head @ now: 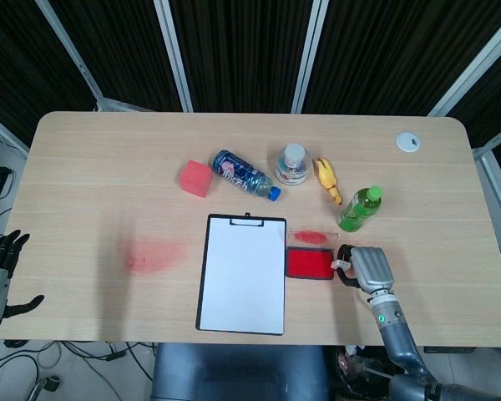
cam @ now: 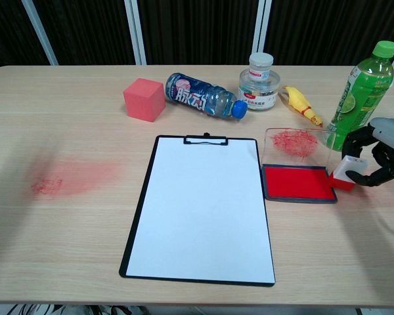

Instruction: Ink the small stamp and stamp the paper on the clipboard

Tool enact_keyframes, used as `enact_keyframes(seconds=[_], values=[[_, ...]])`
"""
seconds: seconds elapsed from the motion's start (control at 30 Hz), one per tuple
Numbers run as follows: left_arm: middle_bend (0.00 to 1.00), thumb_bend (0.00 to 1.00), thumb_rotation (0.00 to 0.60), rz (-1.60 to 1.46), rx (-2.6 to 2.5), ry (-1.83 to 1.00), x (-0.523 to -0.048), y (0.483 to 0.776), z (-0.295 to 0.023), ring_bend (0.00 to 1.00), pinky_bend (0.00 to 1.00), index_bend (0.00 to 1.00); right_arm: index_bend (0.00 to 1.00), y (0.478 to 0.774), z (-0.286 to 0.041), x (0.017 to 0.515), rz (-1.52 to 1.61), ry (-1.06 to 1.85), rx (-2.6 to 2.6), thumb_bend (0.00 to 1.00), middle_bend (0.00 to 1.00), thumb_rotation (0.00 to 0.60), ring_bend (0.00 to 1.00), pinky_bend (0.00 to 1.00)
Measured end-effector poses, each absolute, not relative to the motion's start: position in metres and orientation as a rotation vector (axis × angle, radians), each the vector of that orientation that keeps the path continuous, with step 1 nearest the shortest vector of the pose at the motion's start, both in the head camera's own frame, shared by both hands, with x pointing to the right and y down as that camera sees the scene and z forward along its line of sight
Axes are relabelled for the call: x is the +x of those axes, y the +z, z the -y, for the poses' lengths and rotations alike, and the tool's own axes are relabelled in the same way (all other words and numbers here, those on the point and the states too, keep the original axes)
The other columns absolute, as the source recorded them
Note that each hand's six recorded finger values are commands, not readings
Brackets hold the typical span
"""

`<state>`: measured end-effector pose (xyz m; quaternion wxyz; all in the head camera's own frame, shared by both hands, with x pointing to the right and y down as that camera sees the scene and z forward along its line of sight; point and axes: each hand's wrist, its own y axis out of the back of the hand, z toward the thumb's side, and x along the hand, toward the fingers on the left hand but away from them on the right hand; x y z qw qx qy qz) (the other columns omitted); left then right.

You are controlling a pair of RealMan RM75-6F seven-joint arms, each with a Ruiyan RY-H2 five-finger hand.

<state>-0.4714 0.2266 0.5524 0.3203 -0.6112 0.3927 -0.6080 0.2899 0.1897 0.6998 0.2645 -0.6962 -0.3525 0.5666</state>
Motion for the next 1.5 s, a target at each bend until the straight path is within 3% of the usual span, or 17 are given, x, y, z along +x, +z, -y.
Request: enact_keyframes(seconds=[1.17, 1.5], values=[[0.0, 0.01, 0.6, -1.033, -1.612, -1.596, -0.471, 0.553, -0.226, 0.0, 0.0, 0.0, 0.87, 0.707, -0.194, 0.3, 0.969, 1.557, -1.842, 0.61, 0.75, 0.6, 0.83, 0.87], [0.0, 0.01, 0.6, -1.036, -1.616, -1.596, -0.47, 0.553, -0.226, 0.0, 0.0, 0.0, 0.92, 0.699, -0.189, 0.286, 0.994, 1.502, -1.869, 0.64, 0.79, 0.6, 0.86, 0.87]])
